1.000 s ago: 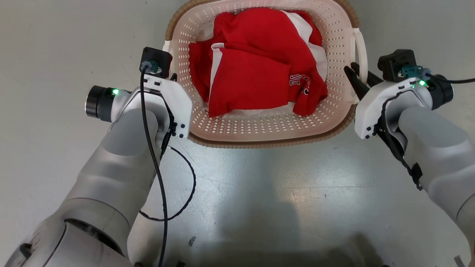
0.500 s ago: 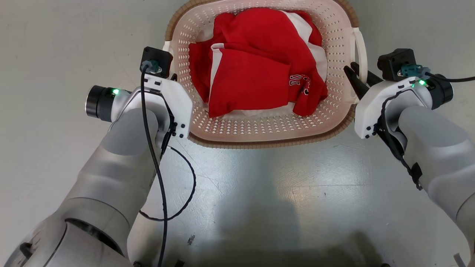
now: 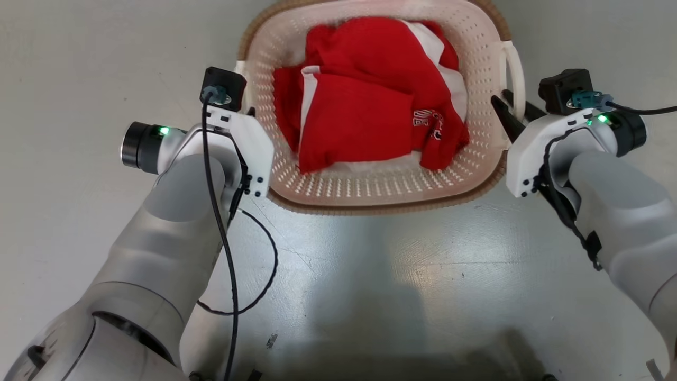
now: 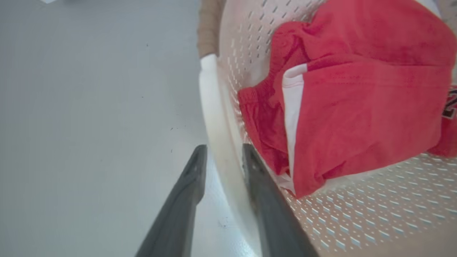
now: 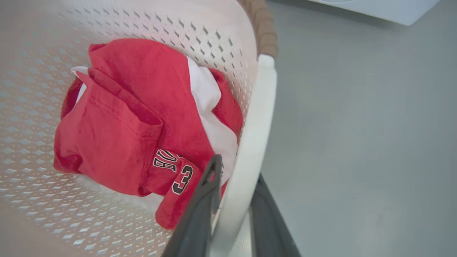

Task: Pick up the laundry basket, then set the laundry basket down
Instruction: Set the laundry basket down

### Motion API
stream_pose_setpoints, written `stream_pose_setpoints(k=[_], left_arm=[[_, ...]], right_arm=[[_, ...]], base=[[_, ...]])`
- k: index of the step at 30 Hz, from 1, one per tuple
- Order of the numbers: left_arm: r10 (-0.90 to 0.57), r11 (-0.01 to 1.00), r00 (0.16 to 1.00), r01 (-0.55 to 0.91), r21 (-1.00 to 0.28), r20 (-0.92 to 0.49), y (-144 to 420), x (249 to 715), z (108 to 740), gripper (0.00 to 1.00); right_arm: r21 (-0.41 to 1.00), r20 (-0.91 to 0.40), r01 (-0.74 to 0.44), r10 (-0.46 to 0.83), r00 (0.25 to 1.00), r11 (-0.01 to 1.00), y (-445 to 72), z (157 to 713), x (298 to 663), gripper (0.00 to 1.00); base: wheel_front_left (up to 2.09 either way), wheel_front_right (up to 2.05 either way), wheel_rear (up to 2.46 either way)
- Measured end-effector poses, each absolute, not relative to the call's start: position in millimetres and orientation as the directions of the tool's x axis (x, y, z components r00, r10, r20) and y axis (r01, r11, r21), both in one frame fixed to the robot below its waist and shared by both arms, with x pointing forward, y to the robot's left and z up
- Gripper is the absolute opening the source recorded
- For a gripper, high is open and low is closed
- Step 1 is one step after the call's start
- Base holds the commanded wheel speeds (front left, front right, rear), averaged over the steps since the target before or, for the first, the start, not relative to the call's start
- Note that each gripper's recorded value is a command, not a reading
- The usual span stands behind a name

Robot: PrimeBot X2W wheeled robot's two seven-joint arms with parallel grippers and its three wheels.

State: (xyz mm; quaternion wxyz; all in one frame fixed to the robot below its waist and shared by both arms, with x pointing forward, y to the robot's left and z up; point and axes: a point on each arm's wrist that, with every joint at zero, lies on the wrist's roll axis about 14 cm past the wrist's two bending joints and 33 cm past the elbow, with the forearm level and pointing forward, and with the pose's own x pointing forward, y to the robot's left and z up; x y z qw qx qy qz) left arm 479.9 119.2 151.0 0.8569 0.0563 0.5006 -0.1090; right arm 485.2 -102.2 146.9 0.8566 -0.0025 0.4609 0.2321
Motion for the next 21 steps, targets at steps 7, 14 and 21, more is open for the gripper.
stream_pose_setpoints(k=[7, 14, 21], left_arm=[[-0.102, 0.974, 0.487, 0.227, 0.012, -0.867, 129.3, 484.3, 153.8, 1.0], [-0.096, 0.979, 0.542, 0.201, 0.018, -0.835, 131.1, 495.8, 170.0, 1.0], [-0.09, 0.985, 0.592, 0.171, 0.016, -0.801, 133.7, 498.5, 191.7, 1.0]], right_arm=[[0.162, -0.808, -0.387, 0.348, 0.477, 0.908, -120.4, 144.4, 486.7, 1.0], [0.146, -0.789, -0.385, 0.343, 0.511, 0.911, -121.3, 158.2, 495.2, 1.0], [0.128, -0.759, -0.374, 0.334, 0.559, 0.918, -123.4, 182.4, 505.4, 1.0]], base=[[0.0, 0.0, 0.0], [0.0, 0.0, 0.0], [0.0, 0.0, 0.0]])
